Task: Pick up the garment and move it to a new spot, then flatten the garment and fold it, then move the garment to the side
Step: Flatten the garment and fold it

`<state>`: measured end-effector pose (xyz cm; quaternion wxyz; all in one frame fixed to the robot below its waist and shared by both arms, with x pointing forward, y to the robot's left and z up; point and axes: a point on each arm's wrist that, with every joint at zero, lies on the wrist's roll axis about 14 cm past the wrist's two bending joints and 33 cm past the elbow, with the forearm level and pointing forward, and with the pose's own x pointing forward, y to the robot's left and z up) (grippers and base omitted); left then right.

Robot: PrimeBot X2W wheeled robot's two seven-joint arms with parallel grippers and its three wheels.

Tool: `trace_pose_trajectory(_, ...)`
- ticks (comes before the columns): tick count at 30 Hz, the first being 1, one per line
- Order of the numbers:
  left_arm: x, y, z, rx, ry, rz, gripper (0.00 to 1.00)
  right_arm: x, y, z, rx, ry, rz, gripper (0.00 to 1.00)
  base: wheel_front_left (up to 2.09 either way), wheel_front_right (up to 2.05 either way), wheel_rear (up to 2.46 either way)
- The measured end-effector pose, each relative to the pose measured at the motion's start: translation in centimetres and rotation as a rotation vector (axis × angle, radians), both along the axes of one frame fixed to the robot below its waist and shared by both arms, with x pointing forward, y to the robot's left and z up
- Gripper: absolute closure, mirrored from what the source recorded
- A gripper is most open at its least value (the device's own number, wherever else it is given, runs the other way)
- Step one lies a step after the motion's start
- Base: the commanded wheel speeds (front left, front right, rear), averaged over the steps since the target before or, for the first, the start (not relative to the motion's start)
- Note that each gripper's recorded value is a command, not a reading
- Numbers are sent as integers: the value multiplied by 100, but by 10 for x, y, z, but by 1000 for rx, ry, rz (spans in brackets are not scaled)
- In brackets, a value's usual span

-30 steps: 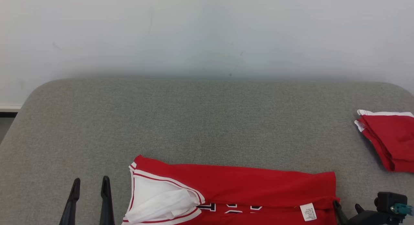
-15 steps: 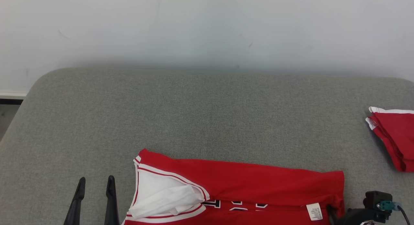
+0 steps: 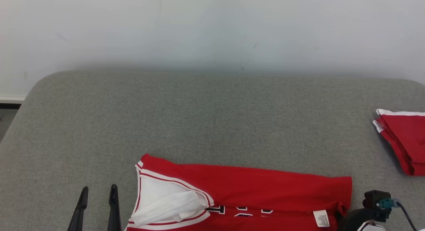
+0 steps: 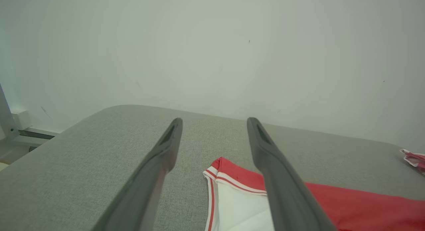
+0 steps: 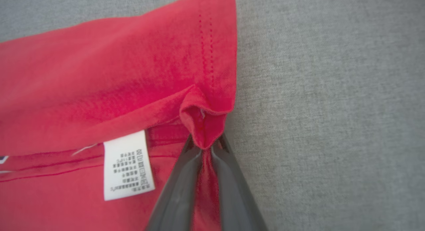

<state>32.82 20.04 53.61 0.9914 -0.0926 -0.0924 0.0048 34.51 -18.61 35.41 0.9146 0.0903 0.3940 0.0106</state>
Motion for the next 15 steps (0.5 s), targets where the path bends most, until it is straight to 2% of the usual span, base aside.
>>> trace_pose_trajectory(4, 0, 1, -5, 1, 16, -1, 0, 0, 1, 2, 2, -2, 1, 100, 0, 0, 0)
trace_pose_trajectory(9, 1, 1, -8, 3, 24, -3, 0, 3, -14, 9, -9, -33, -56, 100, 0, 0, 0)
trace_pose_trajectory(15, 4, -1, -10, 0, 31, -13, 0, 7, -66, 27, -70, -98, -204, 100, 0, 0, 0)
